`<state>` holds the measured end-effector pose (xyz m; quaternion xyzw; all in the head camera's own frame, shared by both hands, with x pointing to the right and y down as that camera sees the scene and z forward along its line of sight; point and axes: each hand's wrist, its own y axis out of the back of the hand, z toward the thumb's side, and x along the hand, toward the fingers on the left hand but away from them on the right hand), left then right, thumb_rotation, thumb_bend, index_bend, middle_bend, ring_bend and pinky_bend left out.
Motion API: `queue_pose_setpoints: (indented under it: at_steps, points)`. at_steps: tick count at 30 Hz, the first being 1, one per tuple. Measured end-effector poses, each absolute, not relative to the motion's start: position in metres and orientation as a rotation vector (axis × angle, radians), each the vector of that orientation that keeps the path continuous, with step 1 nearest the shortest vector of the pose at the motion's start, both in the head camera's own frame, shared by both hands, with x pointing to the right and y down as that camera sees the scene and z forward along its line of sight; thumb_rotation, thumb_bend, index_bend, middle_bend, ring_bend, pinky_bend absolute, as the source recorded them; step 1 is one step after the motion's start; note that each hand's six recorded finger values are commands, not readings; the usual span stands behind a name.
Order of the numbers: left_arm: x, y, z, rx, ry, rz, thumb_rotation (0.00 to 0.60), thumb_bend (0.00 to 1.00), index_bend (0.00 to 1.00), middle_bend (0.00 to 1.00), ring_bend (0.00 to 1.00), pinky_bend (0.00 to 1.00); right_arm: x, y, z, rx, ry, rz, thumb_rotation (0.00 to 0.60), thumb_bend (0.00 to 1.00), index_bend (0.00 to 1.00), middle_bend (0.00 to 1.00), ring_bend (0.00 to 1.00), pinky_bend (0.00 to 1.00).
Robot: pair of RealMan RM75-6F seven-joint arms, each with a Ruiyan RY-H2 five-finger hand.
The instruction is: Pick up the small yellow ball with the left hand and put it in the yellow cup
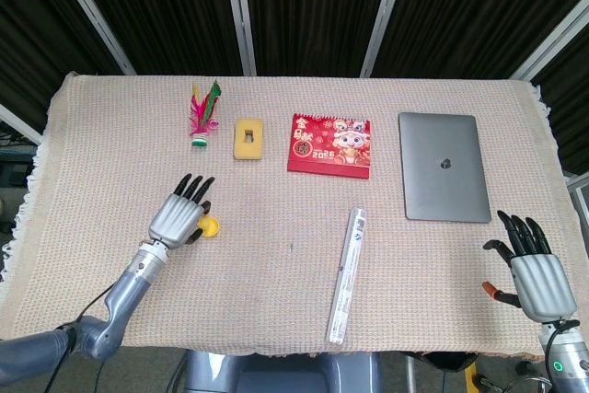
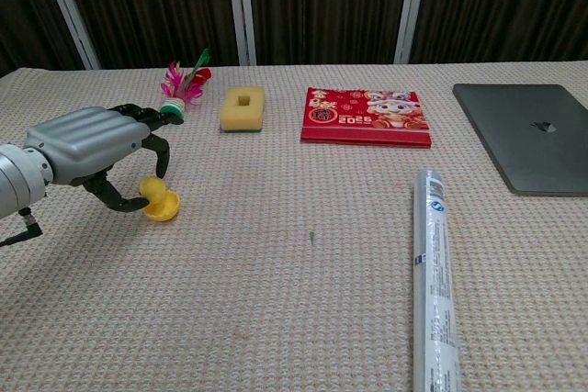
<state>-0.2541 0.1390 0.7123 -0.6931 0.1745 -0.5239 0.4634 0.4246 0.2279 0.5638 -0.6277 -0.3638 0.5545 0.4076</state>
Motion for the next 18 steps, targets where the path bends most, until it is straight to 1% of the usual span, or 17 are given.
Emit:
queue_pose_setpoints:
  at_steps: [6, 13, 15, 18]
  points:
    - [-0.2467, 0.1451, 0.7159, -1.717, 0.415, -1.282, 0.6, 0.33, 0.5, 0.0, 0.0, 0.01, 0.4246, 0.2278, 0.5635, -1.584, -0.919, 1.395, 0.6, 0.0, 0.38, 0.0, 0.0, 0.0]
    - [-0.2503, 0.1491, 0.718, -1.717, 0.405, -1.296, 0.6, 0.33, 0.49, 0.0, 0.0, 0.01, 0.4244, 0.2278, 0.5635, -1.584, -0.918, 1.394, 0.6, 0.0, 0.38, 0.0, 0.0, 0.0]
    - [-0.2526, 0.1489, 0.7175, -1.714, 0.405, -1.3, 0.6, 0.32, 0.48, 0.0, 0.0, 0.01, 0.4244, 0.2279, 0.5635, -1.584, -0.918, 1.394, 0.6, 0.0, 0.38, 0.0, 0.0, 0.0]
    - [-0.2564, 0.1486, 0.7169, -1.707, 0.4, -1.305, 0.6, 0.3, 0.43, 0.0, 0.0, 0.0, 0.4243, 0.2279, 0.5634, -1.584, -0.918, 1.392, 0.6, 0.0, 0.38, 0.0, 0.0, 0.0]
